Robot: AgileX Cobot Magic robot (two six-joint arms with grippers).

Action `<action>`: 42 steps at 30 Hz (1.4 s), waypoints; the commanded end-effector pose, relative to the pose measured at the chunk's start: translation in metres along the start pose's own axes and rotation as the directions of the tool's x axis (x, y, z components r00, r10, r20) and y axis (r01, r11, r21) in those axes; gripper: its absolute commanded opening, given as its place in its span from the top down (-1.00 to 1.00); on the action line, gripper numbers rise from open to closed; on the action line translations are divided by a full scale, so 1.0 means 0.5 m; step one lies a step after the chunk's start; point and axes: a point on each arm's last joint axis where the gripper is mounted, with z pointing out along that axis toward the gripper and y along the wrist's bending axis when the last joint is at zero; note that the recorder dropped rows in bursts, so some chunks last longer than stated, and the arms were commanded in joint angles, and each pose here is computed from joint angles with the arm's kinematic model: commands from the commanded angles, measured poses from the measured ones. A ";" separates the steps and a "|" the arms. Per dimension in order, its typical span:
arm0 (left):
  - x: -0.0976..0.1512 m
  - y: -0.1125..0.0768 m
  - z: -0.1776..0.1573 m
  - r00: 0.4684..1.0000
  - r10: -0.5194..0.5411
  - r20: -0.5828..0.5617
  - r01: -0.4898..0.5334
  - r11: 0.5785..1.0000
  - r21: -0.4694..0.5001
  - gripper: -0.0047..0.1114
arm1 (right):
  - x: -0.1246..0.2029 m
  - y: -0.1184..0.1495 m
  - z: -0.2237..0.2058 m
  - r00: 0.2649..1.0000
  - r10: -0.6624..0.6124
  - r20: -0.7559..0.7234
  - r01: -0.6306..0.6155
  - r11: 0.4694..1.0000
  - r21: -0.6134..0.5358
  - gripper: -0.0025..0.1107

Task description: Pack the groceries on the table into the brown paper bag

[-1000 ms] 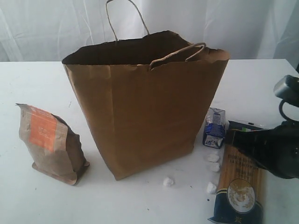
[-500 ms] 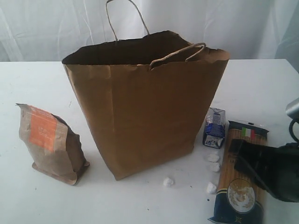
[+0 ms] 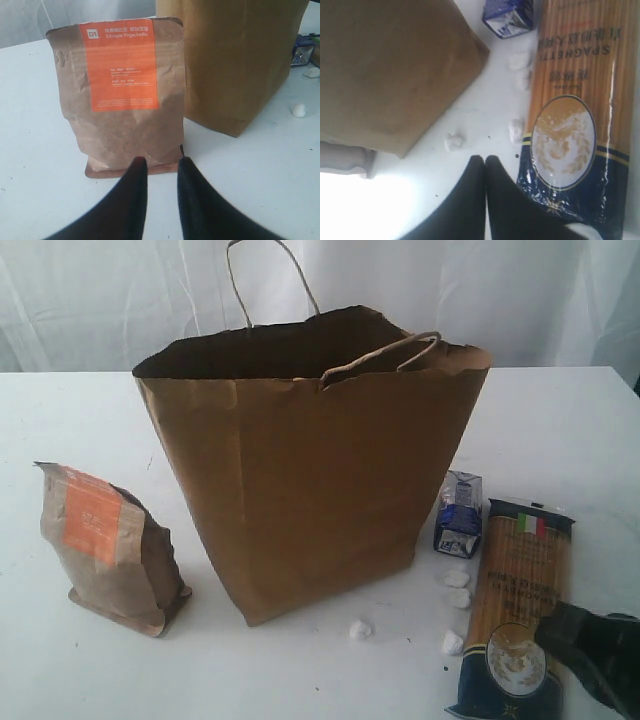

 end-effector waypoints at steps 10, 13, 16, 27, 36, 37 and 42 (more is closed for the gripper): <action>0.002 0.000 0.000 1.000 -0.006 -0.001 0.006 1.000 -0.001 0.43 | 0.017 -0.062 -0.043 0.977 -0.048 0.207 0.046 0.999 0.012 0.96; 0.002 0.000 0.000 1.000 -0.006 -0.001 0.006 1.000 -0.001 0.43 | 0.015 -0.064 -0.054 0.966 -0.039 0.255 0.040 0.999 0.000 0.96; 0.002 0.000 0.000 1.000 -0.006 -0.001 0.006 1.000 -0.001 0.43 | 0.015 -0.067 -0.061 0.954 -0.058 0.294 0.061 0.998 0.001 0.96; 0.002 0.000 0.000 1.000 -0.006 -0.001 0.006 1.000 -0.001 0.43 | 0.027 -0.080 -0.068 0.938 -0.060 0.341 0.073 0.997 -0.025 0.96; 0.002 0.000 0.000 1.000 -0.006 -0.001 0.006 1.000 -0.001 0.43 | 0.034 -0.084 -0.058 0.867 -0.341 0.363 0.349 0.936 0.046 0.96; 0.002 0.000 0.000 1.000 -0.006 -0.001 0.006 1.000 -0.001 0.43 | 0.033 -0.082 -0.059 0.842 -0.392 0.370 0.400 0.915 0.058 0.96; 0.002 0.000 0.000 1.000 -0.006 -0.001 0.006 1.000 -0.001 0.43 | 0.022 -0.065 -0.066 0.644 -0.627 0.438 0.641 0.755 0.140 0.96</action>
